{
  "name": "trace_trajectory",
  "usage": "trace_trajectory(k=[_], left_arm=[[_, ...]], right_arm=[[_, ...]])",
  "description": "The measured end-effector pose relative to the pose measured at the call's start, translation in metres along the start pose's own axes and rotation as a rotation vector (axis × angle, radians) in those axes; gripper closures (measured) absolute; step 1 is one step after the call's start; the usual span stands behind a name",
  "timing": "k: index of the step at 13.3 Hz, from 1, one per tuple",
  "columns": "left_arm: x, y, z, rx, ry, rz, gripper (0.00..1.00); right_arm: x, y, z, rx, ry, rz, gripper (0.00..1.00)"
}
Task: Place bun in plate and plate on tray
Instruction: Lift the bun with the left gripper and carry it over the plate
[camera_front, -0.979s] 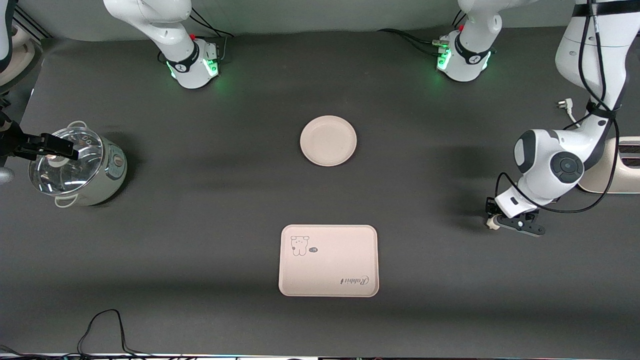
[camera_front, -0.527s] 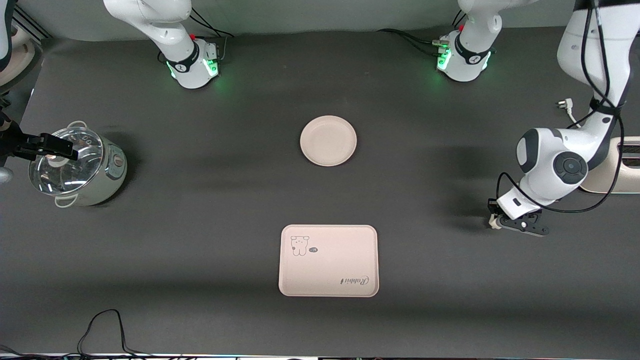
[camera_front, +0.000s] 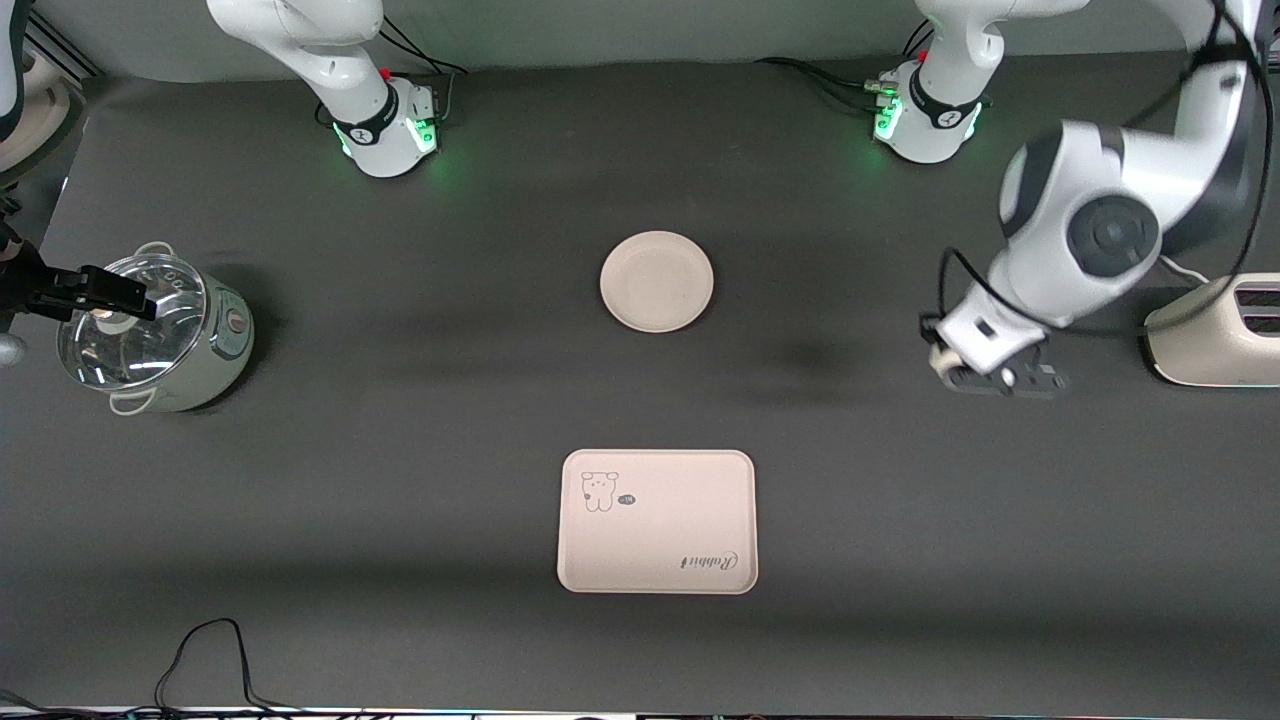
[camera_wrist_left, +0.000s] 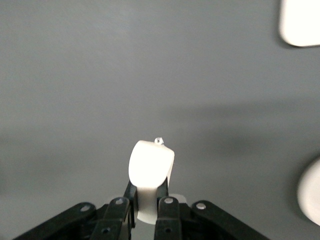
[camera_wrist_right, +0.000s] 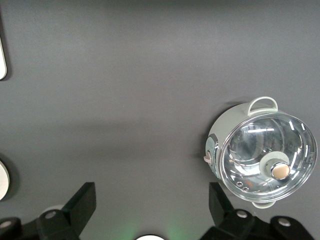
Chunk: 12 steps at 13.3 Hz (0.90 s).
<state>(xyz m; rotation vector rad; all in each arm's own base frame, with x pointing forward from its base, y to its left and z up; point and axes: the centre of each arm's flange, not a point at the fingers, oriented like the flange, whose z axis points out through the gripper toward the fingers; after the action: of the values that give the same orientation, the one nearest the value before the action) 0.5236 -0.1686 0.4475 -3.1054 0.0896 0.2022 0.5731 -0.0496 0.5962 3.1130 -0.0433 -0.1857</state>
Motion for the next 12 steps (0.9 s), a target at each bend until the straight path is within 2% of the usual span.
trace_trajectory(k=[3, 6, 9, 12], left_arm=[[-0.043, 0.083, -0.042, -0.025, 0.026, -0.075, 0.81], [-0.079, 0.174, -0.034, -0.051, 0.058, -0.122, 0.81], [-0.101, 0.245, 0.008, -0.087, 0.033, -0.136, 0.81], [-0.124, 0.305, 0.077, -0.03, 0.015, -0.136, 0.81]], right_arm=[[0.0, -0.001, 0.0, 0.005, 0.0, 0.0, 0.0], [0.0, -0.001, 0.001, 0.008, -0.001, 0.0, 0.0], [0.0, -0.001, 0.001, 0.008, -0.001, 0.0, 0.0], [0.0, -0.001, 0.001, 0.009, -0.002, 0.0, 0.0]])
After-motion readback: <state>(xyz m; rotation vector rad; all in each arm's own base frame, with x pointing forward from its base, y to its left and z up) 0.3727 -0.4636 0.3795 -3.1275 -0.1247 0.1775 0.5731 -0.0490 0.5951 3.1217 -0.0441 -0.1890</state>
